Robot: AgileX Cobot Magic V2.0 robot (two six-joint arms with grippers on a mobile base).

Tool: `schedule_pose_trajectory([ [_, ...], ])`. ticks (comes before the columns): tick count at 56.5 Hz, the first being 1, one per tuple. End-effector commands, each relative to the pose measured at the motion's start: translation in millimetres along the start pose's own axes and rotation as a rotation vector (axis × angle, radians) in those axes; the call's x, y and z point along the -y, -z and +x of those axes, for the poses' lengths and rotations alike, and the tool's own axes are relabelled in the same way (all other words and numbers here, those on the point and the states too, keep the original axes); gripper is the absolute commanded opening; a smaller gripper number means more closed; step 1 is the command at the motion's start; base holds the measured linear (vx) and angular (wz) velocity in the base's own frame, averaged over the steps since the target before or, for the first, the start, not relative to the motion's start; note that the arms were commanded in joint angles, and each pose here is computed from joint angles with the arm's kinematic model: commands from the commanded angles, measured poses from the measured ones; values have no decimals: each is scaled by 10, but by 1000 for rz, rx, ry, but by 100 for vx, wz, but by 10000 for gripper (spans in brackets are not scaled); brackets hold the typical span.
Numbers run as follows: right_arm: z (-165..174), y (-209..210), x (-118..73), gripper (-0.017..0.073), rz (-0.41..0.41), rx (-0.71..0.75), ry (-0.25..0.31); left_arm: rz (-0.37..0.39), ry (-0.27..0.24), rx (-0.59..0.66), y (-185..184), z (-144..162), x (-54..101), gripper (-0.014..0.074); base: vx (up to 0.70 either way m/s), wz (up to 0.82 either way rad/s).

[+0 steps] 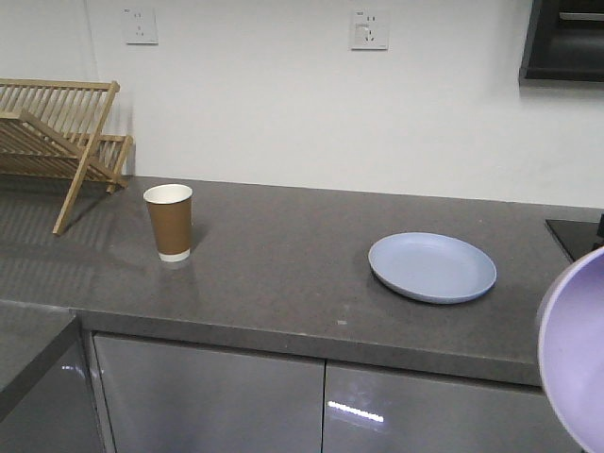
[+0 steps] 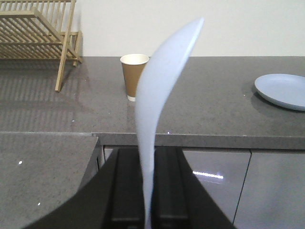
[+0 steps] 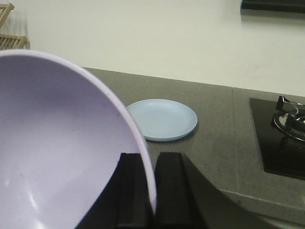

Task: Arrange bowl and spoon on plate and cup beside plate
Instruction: 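Drive the base to the counter with the pale blue plate and cup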

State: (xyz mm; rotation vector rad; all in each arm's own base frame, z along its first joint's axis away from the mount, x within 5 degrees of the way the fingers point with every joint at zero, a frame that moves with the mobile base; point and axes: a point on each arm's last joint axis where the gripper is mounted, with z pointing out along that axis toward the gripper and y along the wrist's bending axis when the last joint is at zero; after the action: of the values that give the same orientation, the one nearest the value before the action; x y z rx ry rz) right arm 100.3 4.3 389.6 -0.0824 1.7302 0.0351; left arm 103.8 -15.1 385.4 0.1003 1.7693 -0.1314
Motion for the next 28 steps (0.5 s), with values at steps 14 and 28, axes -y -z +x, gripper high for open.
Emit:
schedule_pose_trajectory([
  [14,-159,34,29,-8,35,104,-6,11,7,109,34,-158,12,-6,41,-2],
  [28,-159,34,29,-8,35,104,-6,11,7,109,34,-158,12,-6,43,-8],
])
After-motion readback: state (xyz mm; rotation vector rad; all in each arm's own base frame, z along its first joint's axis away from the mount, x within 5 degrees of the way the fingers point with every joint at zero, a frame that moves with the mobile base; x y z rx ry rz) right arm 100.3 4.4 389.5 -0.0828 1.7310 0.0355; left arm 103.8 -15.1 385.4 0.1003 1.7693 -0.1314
